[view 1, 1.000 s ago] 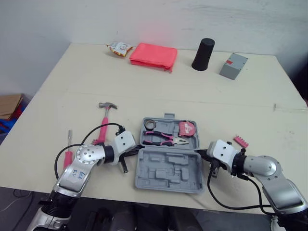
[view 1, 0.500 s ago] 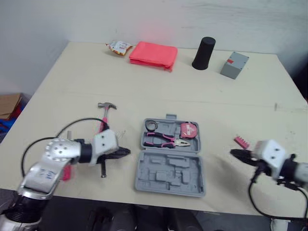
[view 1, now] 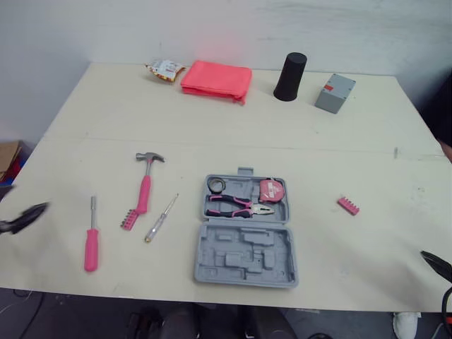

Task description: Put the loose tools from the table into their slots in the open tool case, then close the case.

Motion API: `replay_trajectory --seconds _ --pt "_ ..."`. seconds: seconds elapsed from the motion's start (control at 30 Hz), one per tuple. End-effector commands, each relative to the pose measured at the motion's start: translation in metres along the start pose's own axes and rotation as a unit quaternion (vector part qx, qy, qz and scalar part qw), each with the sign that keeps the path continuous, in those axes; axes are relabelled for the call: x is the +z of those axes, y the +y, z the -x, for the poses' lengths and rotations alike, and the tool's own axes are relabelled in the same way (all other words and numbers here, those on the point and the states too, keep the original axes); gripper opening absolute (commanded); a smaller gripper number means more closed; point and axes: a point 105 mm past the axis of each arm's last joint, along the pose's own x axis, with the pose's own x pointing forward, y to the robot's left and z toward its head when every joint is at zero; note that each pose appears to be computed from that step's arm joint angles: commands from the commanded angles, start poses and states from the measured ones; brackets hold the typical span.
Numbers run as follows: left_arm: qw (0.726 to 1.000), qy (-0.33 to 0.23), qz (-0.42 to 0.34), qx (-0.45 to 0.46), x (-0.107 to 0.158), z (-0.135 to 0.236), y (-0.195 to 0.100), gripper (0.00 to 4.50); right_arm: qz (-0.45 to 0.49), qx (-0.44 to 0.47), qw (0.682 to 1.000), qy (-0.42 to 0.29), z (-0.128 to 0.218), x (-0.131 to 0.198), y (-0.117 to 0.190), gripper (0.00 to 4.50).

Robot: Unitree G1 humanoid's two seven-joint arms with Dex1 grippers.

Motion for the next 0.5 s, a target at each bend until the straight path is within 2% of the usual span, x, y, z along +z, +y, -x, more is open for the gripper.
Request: replay_trajectory --seconds 0.03,0.13,0.3,0.37,0.43,0.5 --pt "0.999 0.012 -0.021 0.04 -0.004 0.024 0.021 4.41 0.002 -0.012 1.0 -0.015 0.008 0.007 -0.014 4.5" --pt "0.999 -0.006 -0.021 0.026 -0.002 0.02 0.011 4.41 0.005 0.038 0.997 -0.073 -0.013 0.034 0.002 4.5" --pt "0.997 -0.015 -0.04 -0.058 0.012 -0.001 -0.038 4.41 0.004 0.104 0.97 -0.221 -0.045 0.103 0.031 4.5" --pt "0.996 -0.005 -0.018 -0.086 0.024 -0.007 -0.064 4.41 -0.01 0.137 0.95 -0.279 -0.053 0.132 0.046 4.5" --pt "0.991 -0.009 -0.005 -0.133 0.044 -0.01 -0.102 4.41 -0.012 0.186 0.923 -0.336 -0.06 0.162 0.071 4.5" --pt "0.987 -0.008 -0.001 -0.161 0.058 -0.008 -0.128 4.41 -0.009 0.205 0.907 -0.368 -0.063 0.18 0.084 4.5"
